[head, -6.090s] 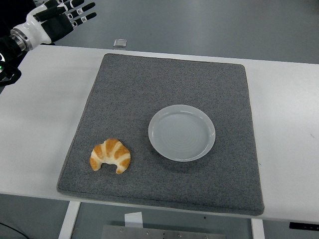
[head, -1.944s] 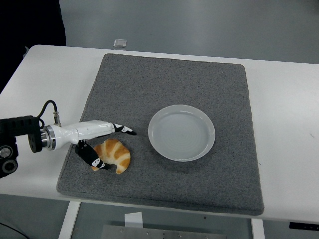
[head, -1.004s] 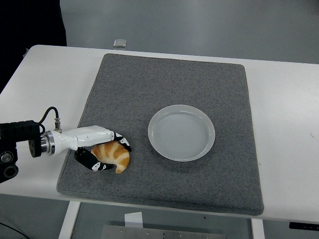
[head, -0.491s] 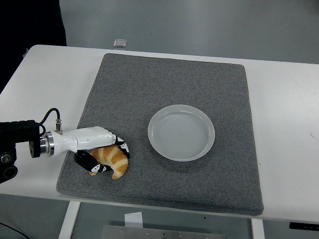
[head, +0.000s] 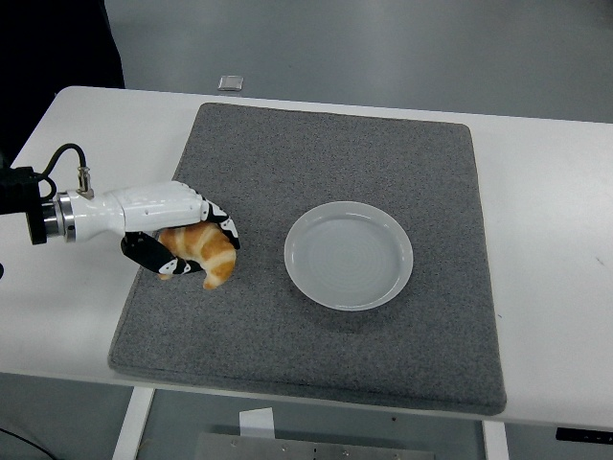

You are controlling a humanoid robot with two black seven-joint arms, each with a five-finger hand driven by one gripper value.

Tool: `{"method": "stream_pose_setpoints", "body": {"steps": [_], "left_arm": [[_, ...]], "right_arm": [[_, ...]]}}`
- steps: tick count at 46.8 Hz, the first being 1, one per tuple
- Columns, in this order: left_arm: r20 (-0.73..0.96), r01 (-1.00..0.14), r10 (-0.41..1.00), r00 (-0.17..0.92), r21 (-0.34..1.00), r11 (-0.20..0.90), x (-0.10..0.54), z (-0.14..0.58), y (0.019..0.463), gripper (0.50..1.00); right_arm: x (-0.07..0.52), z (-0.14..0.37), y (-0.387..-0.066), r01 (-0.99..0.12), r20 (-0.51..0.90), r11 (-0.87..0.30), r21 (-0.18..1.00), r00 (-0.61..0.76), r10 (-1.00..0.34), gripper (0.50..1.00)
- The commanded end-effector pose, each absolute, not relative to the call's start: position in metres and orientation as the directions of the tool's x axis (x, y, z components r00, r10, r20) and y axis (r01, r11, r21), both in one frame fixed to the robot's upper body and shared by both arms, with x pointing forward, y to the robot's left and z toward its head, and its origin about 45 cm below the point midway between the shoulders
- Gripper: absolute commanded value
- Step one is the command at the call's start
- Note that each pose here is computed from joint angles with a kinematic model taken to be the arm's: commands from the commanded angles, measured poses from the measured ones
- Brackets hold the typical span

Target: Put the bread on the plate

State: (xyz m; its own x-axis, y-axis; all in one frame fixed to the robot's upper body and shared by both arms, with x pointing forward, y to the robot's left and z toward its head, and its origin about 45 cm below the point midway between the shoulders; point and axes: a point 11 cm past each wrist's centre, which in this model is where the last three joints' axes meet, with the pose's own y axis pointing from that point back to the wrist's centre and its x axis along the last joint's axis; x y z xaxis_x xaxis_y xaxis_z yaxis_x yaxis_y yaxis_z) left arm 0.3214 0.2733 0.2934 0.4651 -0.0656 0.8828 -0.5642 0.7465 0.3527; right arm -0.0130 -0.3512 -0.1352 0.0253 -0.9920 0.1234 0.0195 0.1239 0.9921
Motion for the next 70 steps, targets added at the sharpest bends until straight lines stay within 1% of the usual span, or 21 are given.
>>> {"method": "stream_pose_setpoints", "body": {"steps": [1, 6, 9, 14, 19, 34, 43, 50, 56, 60, 70], "left_arm": [[0.904, -0.586, -0.067, 0.421, 0.328, 0.741, 0.333, 0.310, 0.274, 0.500], [0.927, -0.617, -0.043, 0.372, 0.282, 0.735, 0.349, 0.336, 0.276, 0.500], [0.931, -0.618, -0.021, 0.365, 0.259, 0.742, 0.355, 0.351, 0.273, 0.500], [0.927, -0.602, 0.002, 0.374, 0.241, 0.761, 0.361, 0.377, 0.265, 0.500], [0.936, -0.602, 0.009, 0.352, 0.219, 0.768, 0.369, 0.398, 0.259, 0.500], [0.951, -0.553, 0.008, 0.308, 0.172, 0.815, 0.384, 0.428, 0.221, 0.500], [0.951, -0.520, 0.003, 0.311, 0.167, 0.838, 0.388, 0.429, 0.199, 0.500], [0.948, -0.470, 0.008, 0.318, 0.150, 0.870, 0.391, 0.425, 0.167, 0.500], [0.945, -0.460, 0.013, 0.327, 0.147, 0.876, 0.393, 0.421, 0.146, 0.500], [0.941, -0.442, -0.014, 0.338, 0.172, 0.881, 0.391, 0.411, 0.132, 0.500], [0.943, -0.463, -0.074, 0.326, 0.227, 0.857, 0.399, 0.394, 0.134, 0.500]], "right_arm": [[-0.013, -0.135, -0.351, 0.020, 0.123, 0.124, 0.992, 0.025, -0.992, 0.952], [-0.013, -0.135, -0.351, 0.020, 0.123, 0.124, 0.992, 0.025, -0.992, 0.952], [-0.013, -0.135, -0.351, 0.020, 0.123, 0.124, 0.992, 0.027, -0.992, 0.952], [-0.013, -0.135, -0.351, 0.020, 0.123, 0.124, 0.992, 0.025, -0.992, 0.952], [-0.013, -0.135, -0.351, 0.020, 0.123, 0.124, 0.992, 0.025, -0.992, 0.952], [-0.013, -0.135, -0.351, 0.020, 0.123, 0.124, 0.992, 0.027, -0.992, 0.952], [-0.013, -0.135, -0.351, 0.020, 0.123, 0.124, 0.992, 0.025, -0.992, 0.952], [-0.013, -0.135, -0.351, 0.020, 0.123, 0.124, 0.992, 0.025, -0.992, 0.952], [-0.013, -0.135, -0.351, 0.020, 0.123, 0.124, 0.992, 0.025, -0.992, 0.952], [-0.013, -0.135, -0.351, 0.020, 0.123, 0.124, 0.992, 0.025, -0.992, 0.952], [-0.013, -0.135, -0.351, 0.020, 0.123, 0.124, 0.992, 0.027, -0.992, 0.954]]}}
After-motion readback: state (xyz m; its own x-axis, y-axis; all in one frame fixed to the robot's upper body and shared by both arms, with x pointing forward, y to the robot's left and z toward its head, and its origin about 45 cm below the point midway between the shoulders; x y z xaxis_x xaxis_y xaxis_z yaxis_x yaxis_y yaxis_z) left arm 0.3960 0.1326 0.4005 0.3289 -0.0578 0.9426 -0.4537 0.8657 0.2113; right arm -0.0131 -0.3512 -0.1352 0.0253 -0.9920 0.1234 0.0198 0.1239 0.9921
